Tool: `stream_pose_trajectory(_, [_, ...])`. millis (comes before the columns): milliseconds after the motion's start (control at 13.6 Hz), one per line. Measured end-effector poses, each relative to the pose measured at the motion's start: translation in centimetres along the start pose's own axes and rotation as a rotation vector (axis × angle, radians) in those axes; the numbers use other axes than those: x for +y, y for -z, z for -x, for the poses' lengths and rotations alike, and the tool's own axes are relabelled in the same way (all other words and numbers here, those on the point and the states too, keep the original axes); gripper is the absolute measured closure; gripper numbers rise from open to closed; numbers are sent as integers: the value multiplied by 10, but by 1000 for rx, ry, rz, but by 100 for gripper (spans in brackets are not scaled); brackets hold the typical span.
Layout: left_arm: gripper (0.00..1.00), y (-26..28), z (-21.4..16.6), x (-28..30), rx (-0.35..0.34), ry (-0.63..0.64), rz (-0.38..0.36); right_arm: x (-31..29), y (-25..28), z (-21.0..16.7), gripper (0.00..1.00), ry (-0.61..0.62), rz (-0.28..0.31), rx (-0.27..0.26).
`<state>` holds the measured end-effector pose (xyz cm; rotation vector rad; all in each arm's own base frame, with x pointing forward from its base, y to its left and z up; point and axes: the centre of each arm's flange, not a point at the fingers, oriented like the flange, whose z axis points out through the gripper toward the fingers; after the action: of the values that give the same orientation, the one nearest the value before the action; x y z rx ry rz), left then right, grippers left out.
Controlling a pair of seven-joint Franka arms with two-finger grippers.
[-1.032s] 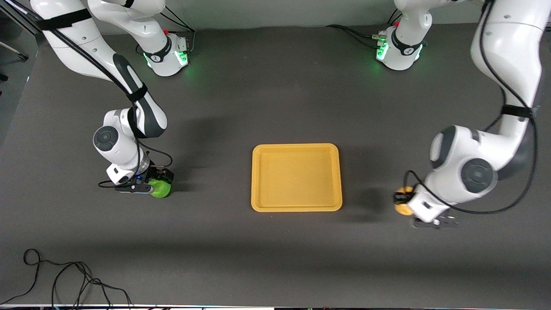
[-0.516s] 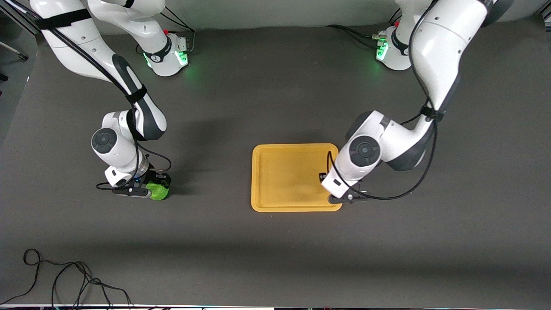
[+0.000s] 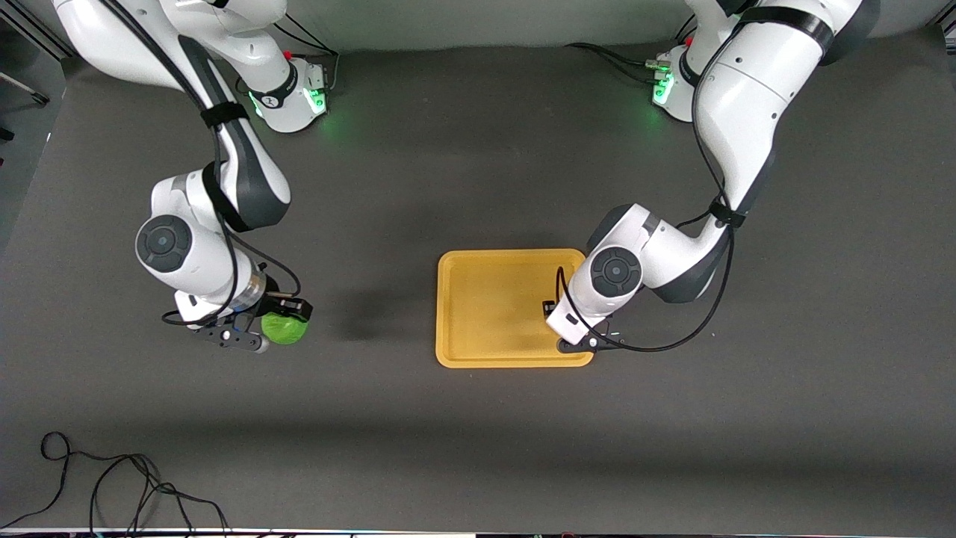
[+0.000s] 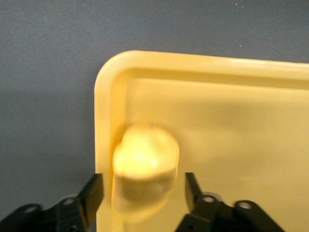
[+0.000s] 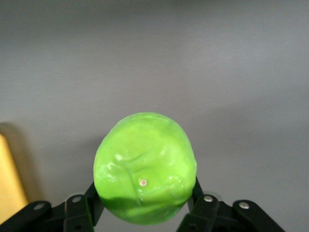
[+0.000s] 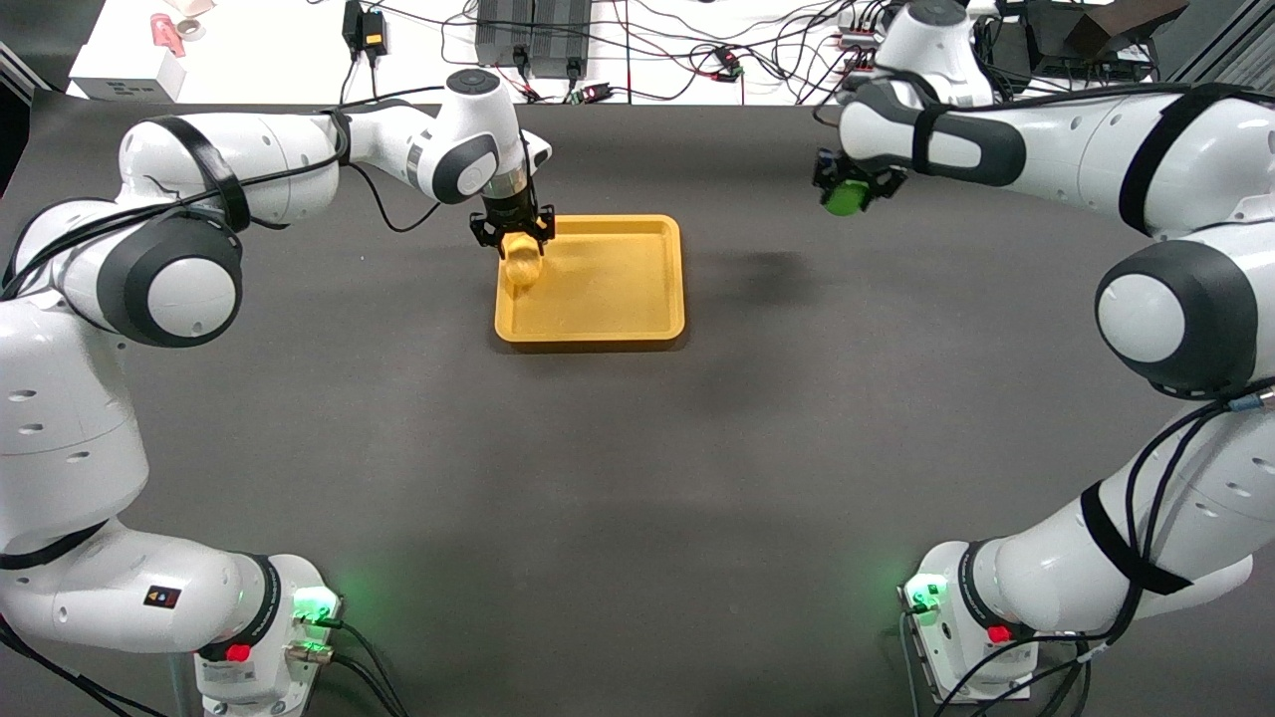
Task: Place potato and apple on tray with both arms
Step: 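Release the potato and withdraw the left gripper while the right gripper carries the apple, then lower the green apple onto the tray and open the right gripper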
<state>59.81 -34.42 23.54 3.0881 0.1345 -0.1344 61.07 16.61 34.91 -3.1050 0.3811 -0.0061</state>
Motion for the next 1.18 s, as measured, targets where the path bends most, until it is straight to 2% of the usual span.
stream_pose_trajectory(74, [5,1,0,0,1,0,0,-19,3,7,31,-14,-15,1])
stream_pose_trajectory(147, [0,4,-2,-2,3,4,-3,-40,4,16,31,-28,-29,-3])
stream_pose_trajectory(368, [0,56,-31,-48,36,22,-28,-116,-4,41,31,-52,-102,-21])
stream_pose_trajectory(589, [0,172,-56,-150,89,-58,-74,-195,-25,66,31,-133,-182,12])
stream_pose_trajectory(737, [0,242,-48,-208,108,-67,-106,-248,-63,96,31,-186,-167,55])
stream_pose_trajectory(884, [0,286,-32,-253,93,-77,-117,-285,-112,121,31,-231,-131,98])
stream_pose_trajectory(1032, [0,311,-17,-291,54,-91,-89,-303,-152,132,31,-253,-129,82])
stream_pose_trajectory(1179, [0,322,-3,-311,38,-94,-89,-312,-163,129,32,-272,-145,73])
